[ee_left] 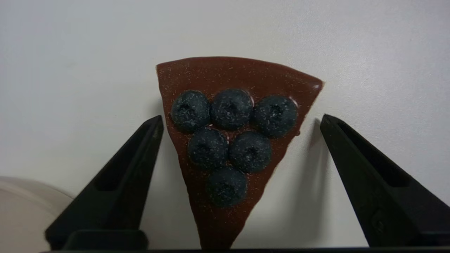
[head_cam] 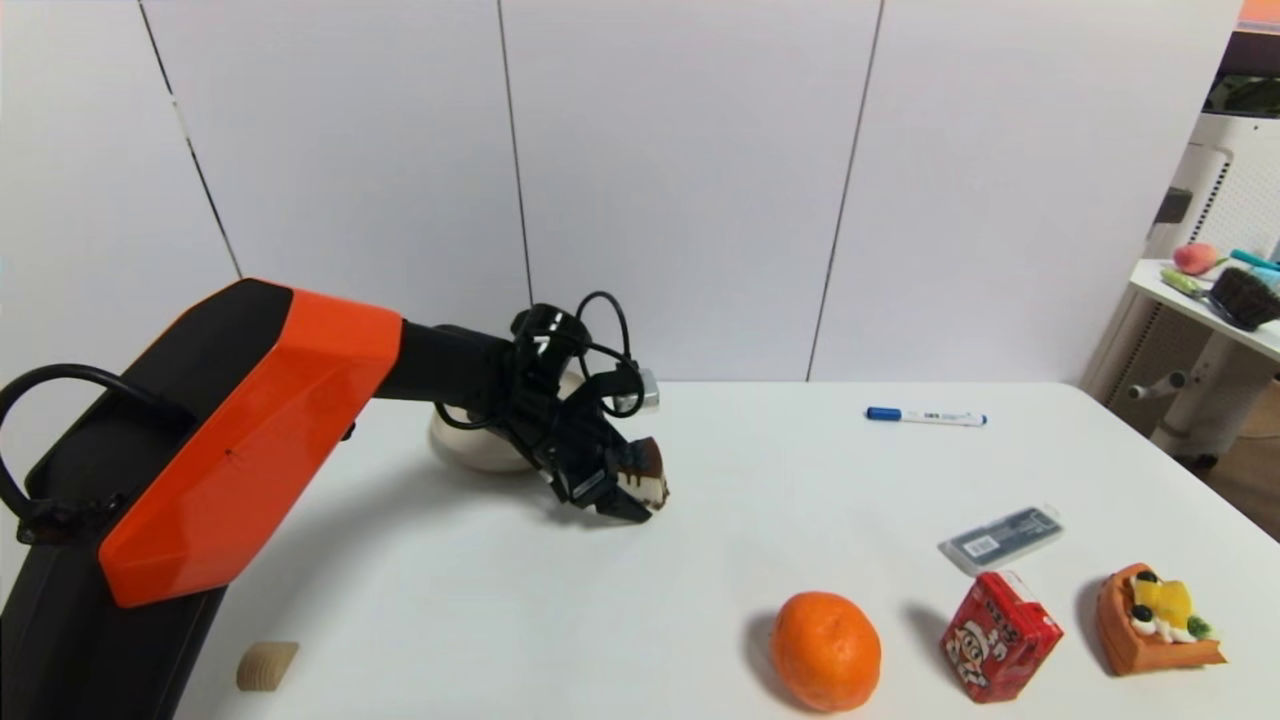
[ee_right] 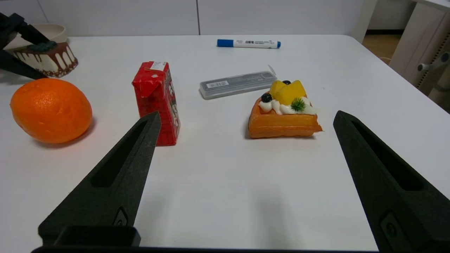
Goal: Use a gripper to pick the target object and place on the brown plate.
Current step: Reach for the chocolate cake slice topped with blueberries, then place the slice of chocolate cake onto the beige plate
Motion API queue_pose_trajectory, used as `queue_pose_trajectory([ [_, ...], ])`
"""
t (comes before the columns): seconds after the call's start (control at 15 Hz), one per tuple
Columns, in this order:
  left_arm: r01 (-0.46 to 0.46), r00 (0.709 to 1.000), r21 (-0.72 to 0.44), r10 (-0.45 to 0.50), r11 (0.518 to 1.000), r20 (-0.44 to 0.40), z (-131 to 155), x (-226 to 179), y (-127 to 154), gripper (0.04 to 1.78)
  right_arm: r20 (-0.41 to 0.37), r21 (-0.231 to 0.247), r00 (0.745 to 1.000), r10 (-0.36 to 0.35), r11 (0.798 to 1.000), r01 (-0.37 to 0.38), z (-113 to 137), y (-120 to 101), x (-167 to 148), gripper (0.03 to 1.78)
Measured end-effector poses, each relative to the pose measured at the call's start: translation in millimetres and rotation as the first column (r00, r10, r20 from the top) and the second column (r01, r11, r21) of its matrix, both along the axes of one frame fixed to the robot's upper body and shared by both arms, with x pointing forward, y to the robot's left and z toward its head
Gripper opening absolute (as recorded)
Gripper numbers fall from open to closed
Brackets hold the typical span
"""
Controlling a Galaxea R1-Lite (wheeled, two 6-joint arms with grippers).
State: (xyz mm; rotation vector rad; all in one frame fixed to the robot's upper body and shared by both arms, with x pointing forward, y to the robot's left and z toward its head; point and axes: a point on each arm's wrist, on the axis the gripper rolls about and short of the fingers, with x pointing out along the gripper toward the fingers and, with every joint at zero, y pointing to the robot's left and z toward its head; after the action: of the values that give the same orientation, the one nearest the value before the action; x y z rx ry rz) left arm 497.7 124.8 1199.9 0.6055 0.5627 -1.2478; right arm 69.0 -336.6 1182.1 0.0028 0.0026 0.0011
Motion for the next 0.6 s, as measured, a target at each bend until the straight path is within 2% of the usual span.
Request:
queue_pose_trajectory([
  [0.2,0.002,1.000,-0.007,-0.002,1.000,0.014,1.7,2.8,-2.3,1.03,0.000,0.000,1.000,0.000,1.000,0.000,0.0,0.0,0.0,1.69],
  [0.47,0.003,1.000,-0.012,-0.002,1.000,0.020,6.0,2.0,-3.2,0.66,0.001,0.000,1.000,0.000,1.000,0.000,0.1,0.0,0.0,1.69],
  [0.6,0.000,0.999,-0.021,0.001,1.000,0.034,15.3,-0.1,-2.4,0.66,0.000,0.000,1.000,0.000,1.000,0.000,0.0,0.0,0.0,1.69],
])
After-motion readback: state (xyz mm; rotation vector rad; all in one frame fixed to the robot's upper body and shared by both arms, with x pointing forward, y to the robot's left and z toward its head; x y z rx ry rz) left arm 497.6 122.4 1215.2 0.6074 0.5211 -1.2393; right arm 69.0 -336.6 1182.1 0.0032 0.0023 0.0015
